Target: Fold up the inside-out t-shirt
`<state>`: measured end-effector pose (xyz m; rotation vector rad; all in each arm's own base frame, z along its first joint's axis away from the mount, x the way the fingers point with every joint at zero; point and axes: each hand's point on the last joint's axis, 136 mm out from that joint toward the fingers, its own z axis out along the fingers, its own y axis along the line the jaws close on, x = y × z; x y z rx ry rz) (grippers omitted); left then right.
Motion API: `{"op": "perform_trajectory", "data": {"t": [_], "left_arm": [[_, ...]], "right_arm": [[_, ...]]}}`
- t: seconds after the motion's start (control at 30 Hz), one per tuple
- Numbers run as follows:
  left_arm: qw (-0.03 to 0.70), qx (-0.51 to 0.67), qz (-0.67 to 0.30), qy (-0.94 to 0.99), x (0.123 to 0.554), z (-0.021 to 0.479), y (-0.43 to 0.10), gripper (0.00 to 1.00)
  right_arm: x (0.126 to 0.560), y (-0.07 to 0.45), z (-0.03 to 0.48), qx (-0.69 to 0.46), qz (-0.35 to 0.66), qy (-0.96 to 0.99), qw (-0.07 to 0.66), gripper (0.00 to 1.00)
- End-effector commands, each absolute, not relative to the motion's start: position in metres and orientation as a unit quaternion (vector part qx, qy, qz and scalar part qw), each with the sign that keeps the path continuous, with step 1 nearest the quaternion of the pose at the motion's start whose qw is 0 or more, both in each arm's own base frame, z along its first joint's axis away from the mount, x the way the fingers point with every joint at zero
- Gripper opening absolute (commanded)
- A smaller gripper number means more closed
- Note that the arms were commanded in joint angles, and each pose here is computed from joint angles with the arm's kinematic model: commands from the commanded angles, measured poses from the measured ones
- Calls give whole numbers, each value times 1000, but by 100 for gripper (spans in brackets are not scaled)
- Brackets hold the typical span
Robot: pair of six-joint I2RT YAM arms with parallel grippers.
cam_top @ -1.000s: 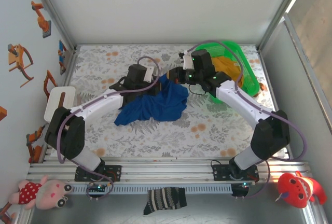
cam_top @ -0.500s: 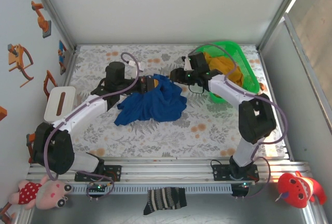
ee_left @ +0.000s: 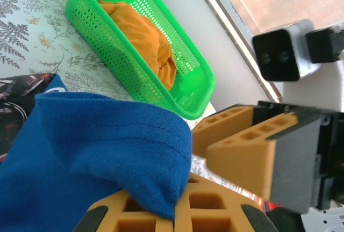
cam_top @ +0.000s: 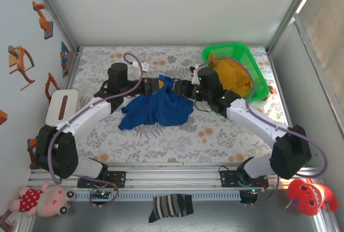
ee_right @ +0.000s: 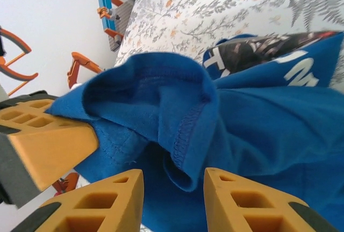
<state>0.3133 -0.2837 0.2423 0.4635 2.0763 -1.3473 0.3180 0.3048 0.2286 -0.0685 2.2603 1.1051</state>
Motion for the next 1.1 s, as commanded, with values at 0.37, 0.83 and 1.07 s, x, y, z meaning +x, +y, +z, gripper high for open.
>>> {"op": "perform_trajectory", "data": {"t": [0.37, 0.83, 1.07], "left_arm": [[316, 182, -517, 775, 311, 252, -281, 0], [319, 124, -469, 814, 332, 216, -254, 1], [336, 106, -454, 818, 338, 225, -242, 61]], "right_arm": [[330, 328, 201, 8, 416, 861, 294, 37], [325, 296, 346, -50, 449, 799, 397, 0], [314, 287, 352, -69, 443, 799, 400, 0]]}}
